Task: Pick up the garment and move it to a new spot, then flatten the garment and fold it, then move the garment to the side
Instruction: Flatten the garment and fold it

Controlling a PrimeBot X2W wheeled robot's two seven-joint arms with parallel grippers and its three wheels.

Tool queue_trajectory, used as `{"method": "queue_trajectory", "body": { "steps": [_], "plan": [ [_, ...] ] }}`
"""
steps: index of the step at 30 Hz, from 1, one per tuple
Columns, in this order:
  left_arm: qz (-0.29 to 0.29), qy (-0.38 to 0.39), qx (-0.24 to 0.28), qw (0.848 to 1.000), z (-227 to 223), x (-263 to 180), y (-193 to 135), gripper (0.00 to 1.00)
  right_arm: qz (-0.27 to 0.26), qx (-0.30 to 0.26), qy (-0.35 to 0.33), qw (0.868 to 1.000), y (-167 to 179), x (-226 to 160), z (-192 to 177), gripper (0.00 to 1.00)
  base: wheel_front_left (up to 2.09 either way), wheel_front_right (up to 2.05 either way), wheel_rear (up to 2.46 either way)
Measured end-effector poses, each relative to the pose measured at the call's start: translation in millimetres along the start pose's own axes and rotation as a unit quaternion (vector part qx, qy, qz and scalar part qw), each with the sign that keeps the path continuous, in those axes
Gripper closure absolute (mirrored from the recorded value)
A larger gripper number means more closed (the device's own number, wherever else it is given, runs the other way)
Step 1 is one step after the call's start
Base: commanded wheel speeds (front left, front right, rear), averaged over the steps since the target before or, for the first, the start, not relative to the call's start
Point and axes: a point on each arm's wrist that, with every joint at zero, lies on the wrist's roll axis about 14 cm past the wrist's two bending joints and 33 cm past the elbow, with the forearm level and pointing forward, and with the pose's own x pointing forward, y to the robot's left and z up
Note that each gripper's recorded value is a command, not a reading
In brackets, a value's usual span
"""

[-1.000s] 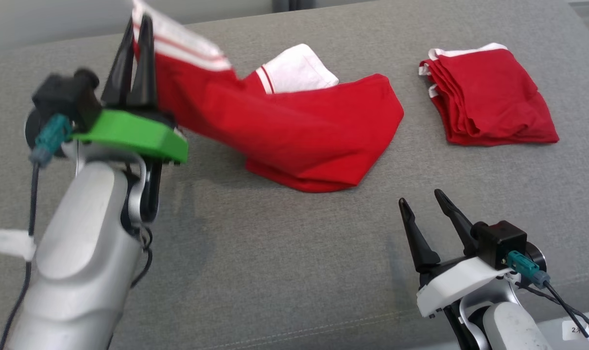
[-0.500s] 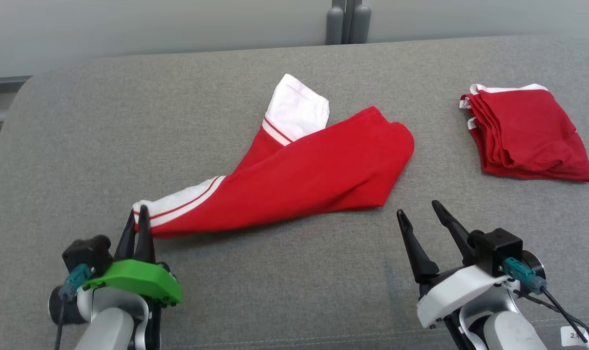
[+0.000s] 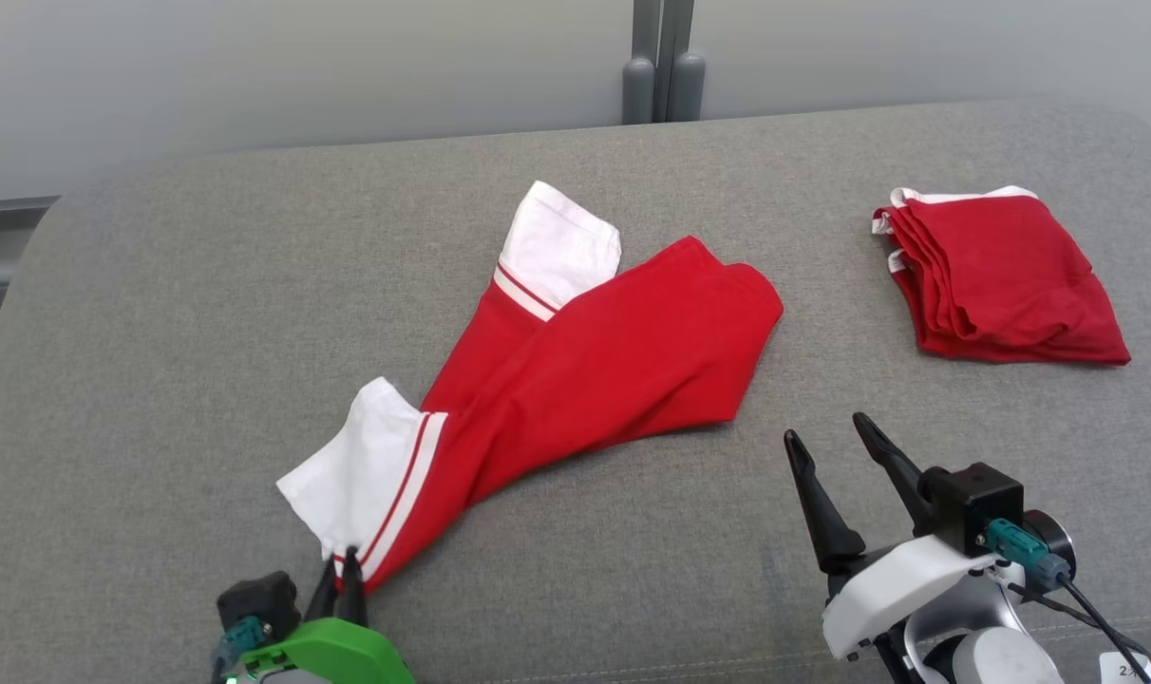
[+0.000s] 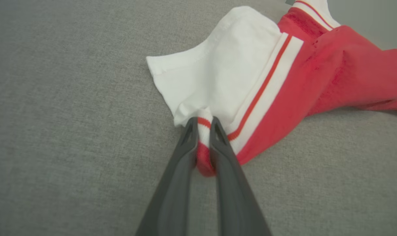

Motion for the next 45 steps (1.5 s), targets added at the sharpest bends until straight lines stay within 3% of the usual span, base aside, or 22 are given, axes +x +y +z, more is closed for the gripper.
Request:
{"method": "queue_trajectory", "body": {
  "steps": [3, 5, 6, 13, 26, 37, 45],
  "plan": [
    [-0.018, 0.027, 0.005, 0.999, -17.7, -6.8, -12.9, 0.99, -0.001, -0.001, -0.001, 1.0, -0.2, -3.0, 1.2, 0.0, 0.0, 0.0, 0.0],
    [-0.026, 0.044, 0.003, 0.999, -27.9, -11.1, -18.2, 0.54, -0.002, -0.001, -0.003, 1.0, 0.0, -4.6, 2.6, 0.0, 0.0, 0.0, 0.0],
    [-0.026, 0.048, 0.002, 0.999, -30.4, -12.3, -18.9, 0.0, -0.002, -0.002, -0.003, 1.0, 0.2, -5.2, 3.2, 0.0, 0.0, 0.0, 0.0],
    [-0.029, 0.049, -0.003, 0.998, -30.0, -14.6, -22.3, 0.0, -0.001, -0.003, -0.008, 1.0, 1.0, -8.2, 7.2, 0.0, 0.0, 0.0, 0.0],
    [0.036, -0.024, -0.018, 0.999, 23.6, -9.7, 25.4, 0.0, -0.012, -0.007, -0.006, 1.0, -5.2, -12.1, 8.4, 0.0, 0.0, 0.0, 0.0],
    [0.033, 0.068, 0.054, 0.996, 16.6, 18.0, 30.2, 0.0, -0.022, -0.005, 0.003, 1.0, -12.6, -9.9, 2.6, 0.0, 0.0, 0.0, 0.0],
    [0.036, 0.124, 0.051, 0.99, -4.0, 25.8, 27.9, 0.0, -0.037, -0.004, 0.008, 0.999, -22.2, -10.8, -1.2, 0.0, 0.0, 0.0, 0.0]
  ]
}}
